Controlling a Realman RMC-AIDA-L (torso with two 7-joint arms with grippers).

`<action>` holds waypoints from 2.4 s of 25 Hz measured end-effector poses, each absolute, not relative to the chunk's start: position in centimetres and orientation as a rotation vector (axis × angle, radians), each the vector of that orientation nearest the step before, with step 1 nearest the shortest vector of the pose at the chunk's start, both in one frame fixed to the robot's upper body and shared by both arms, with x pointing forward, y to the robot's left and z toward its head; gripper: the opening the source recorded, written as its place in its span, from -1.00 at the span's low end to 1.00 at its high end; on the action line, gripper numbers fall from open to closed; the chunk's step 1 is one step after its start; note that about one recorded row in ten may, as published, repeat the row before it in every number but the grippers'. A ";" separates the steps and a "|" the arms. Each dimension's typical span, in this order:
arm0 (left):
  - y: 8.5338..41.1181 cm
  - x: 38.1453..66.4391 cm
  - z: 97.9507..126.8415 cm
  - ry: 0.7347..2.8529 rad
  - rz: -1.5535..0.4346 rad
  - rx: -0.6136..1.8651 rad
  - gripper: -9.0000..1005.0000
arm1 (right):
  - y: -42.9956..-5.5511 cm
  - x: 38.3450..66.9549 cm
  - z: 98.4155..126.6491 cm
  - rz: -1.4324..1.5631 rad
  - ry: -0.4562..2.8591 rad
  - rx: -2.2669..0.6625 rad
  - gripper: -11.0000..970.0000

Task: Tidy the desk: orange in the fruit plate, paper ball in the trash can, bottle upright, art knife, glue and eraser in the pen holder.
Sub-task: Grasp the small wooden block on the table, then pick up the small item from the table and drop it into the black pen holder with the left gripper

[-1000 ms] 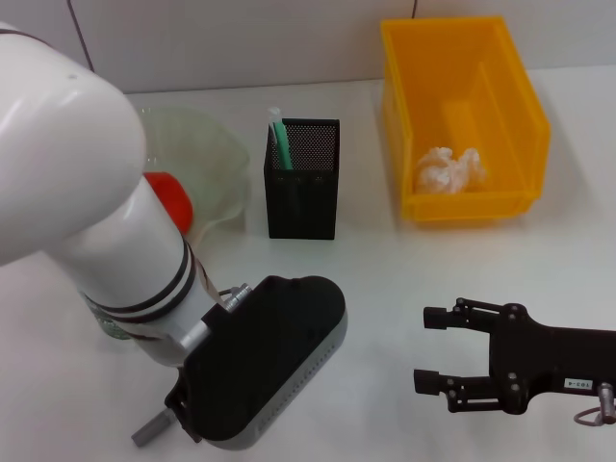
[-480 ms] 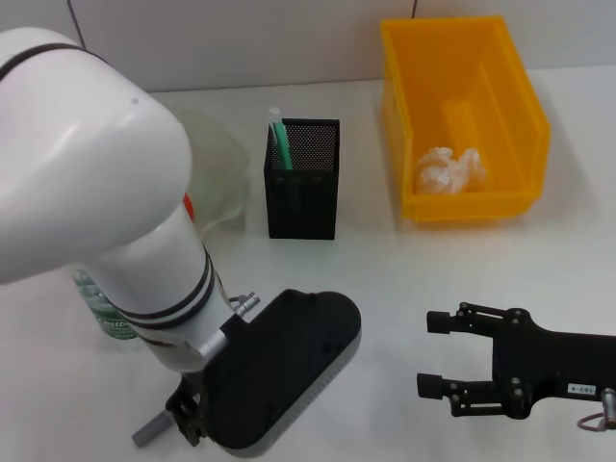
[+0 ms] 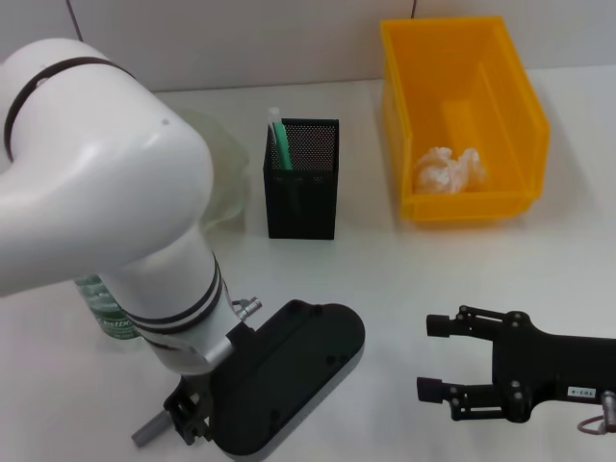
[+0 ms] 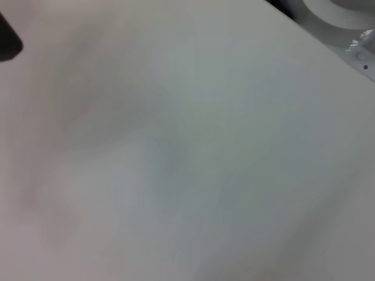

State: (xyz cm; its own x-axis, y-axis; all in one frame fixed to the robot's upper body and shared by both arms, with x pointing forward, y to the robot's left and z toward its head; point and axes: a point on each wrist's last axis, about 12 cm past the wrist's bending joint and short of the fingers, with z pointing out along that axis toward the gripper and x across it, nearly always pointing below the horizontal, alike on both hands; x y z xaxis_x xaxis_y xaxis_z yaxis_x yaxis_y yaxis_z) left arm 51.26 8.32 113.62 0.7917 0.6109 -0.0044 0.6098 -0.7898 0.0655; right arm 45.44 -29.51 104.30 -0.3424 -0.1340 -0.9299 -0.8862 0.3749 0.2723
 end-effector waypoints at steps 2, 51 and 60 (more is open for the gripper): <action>8.3 51.3 113.6 0.990 0.029 2.913 0.42 | -29.5 45.4 104.3 1.053 1.739 -0.903 0.73; 7.6 50.6 112.7 0.908 0.112 2.987 -0.16 | -29.4 45.9 104.2 1.039 1.754 -0.924 0.73; 6.9 50.5 114.6 0.890 0.078 2.886 -0.19 | -29.7 45.7 104.2 1.036 1.759 -0.914 0.73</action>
